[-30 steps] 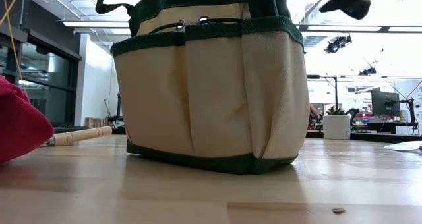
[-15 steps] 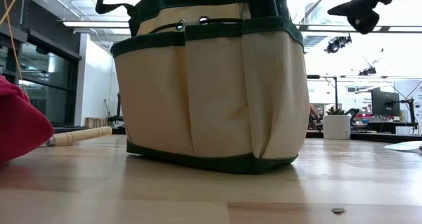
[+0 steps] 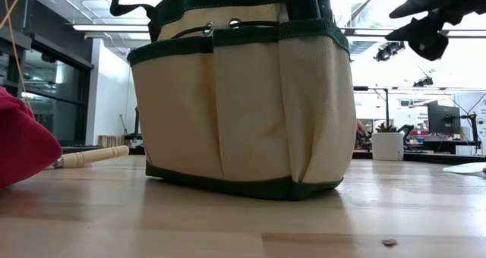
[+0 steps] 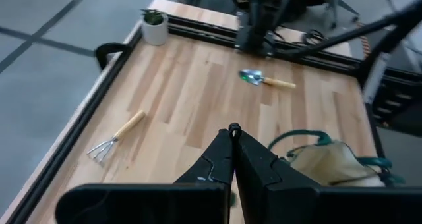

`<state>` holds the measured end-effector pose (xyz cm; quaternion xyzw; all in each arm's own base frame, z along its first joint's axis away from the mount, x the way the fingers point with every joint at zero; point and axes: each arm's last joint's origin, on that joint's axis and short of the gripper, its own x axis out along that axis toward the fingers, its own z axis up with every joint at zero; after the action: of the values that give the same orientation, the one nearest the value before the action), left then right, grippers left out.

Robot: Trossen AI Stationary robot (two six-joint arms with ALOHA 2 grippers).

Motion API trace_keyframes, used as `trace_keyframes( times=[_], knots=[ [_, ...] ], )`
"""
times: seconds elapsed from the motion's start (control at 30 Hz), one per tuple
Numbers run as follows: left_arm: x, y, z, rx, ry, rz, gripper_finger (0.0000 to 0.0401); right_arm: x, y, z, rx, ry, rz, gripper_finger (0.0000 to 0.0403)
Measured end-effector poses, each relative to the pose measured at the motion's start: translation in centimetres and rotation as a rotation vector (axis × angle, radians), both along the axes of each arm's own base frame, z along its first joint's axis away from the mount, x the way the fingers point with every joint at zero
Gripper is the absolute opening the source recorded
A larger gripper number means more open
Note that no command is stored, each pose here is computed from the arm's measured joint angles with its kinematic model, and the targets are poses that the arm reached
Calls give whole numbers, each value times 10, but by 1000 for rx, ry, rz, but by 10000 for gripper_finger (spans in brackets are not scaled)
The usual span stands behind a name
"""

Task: Pick & Place Garden tools in Gardening bag
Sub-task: Put the green shear scissors into the light brown gardening bag

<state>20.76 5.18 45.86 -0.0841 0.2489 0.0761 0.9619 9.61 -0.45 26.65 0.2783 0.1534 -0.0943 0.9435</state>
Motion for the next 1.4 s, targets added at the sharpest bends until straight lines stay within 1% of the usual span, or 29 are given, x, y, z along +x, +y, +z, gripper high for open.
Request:
trace_keyframes(
  times=[0.23,0.37,0.63,0.83,1.1,1.4],
  knots=[
    [0,-4,0,0,-15,-161,0,0,0,0,-9,2,1,184],
    [0,-6,1,30,-29,-266,0,0,0,0,-9,2,1,184],
    [0,-10,1,55,-58,-407,0,0,0,0,-9,2,0,184],
    [0,-11,2,47,-72,-459,0,0,0,0,-10,2,0,184],
    [0,-11,3,46,-86,-468,0,0,0,0,-10,2,0,184],
    [3,-11,7,69,-139,-485,0,0,0,0,-10,1,0,184]
  ],
)
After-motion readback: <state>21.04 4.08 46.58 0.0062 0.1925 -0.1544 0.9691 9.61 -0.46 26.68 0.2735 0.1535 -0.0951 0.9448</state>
